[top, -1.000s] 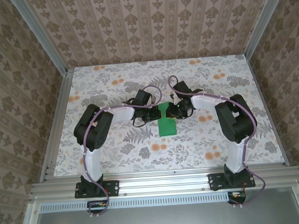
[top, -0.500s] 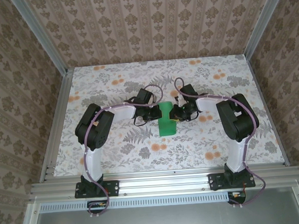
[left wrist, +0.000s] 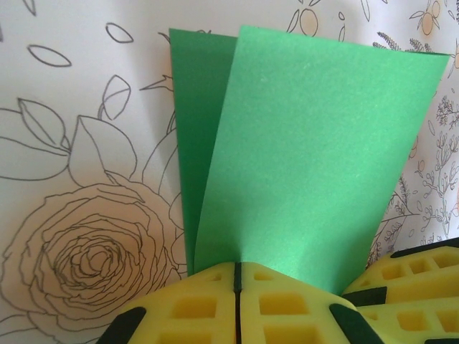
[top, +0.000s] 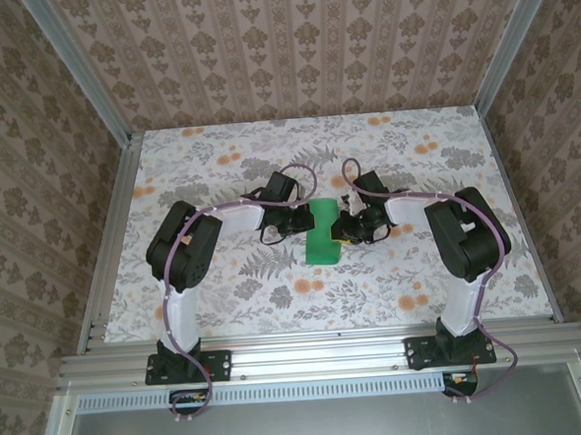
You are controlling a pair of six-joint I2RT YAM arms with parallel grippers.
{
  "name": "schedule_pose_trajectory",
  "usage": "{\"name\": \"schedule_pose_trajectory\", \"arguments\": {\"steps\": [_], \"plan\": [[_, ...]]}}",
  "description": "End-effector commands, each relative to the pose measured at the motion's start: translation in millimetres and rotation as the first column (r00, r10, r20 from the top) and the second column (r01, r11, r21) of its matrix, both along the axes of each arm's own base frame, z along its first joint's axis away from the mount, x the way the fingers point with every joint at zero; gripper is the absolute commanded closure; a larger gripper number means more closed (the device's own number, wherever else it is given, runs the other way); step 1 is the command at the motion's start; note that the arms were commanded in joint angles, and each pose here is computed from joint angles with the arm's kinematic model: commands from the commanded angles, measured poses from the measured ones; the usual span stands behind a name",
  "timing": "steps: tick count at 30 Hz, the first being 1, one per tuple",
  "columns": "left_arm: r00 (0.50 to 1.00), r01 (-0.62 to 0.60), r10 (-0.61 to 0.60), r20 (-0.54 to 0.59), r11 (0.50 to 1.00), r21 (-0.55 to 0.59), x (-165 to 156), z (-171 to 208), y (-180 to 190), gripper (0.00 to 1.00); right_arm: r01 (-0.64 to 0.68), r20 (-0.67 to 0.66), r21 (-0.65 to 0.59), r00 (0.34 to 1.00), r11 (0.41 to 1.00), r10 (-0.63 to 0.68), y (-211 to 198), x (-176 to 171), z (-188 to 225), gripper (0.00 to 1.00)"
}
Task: Fold a paper plane with a square sheet of paper (pick it up from the middle)
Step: Fold the square sheet of paper in half at the center of the table.
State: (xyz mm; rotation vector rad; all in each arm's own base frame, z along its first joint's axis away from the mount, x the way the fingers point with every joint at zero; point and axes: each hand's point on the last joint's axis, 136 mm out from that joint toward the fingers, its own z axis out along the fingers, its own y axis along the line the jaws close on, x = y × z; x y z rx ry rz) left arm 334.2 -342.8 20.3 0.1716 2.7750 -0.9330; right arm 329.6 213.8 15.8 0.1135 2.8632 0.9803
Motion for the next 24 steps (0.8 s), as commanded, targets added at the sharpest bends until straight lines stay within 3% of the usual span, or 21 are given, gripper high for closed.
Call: {"name": "schedule_pose_trajectory", "arguments": {"steps": [1, 5, 12, 19, 24], "plan": [[0.994, -0.003, 0.024, -0.108, 0.982, 0.187, -23.8, -54.1, 32.6, 0.92, -0.009, -0.009, -0.006, 1.0, 1.0, 0.009, 3.4, -14.4, 11.2, 0.81], [0.994, -0.006, 0.027, -0.107, 0.982, 0.187, -23.4, -54.5, 32.6, 0.92, -0.038, -0.02, 0.041, 0.999, 0.998, 0.038, 18.1, -25.4, 14.9, 0.81], [0.994, -0.005, 0.026, -0.108, 0.983, 0.186, -24.2, -55.0, 32.9, 0.92, -0.003, -0.092, -0.026, 0.996, 1.0, 0.001, 4.0, -41.8, -22.0, 0.81], [0.994, -0.007, 0.027, -0.106, 0.983, 0.184, -23.1, -55.0, 32.5, 0.92, -0.031, -0.041, 0.063, 0.999, 0.998, 0.033, 15.1, -45.9, 9.7, 0.81], [0.994, -0.008, 0.028, -0.105, 0.983, 0.184, -23.0, -54.8, 32.3, 0.92, -0.035, -0.09, 0.078, 0.995, 0.996, 0.042, 15.5, -64.0, -4.0, 0.8]]}}
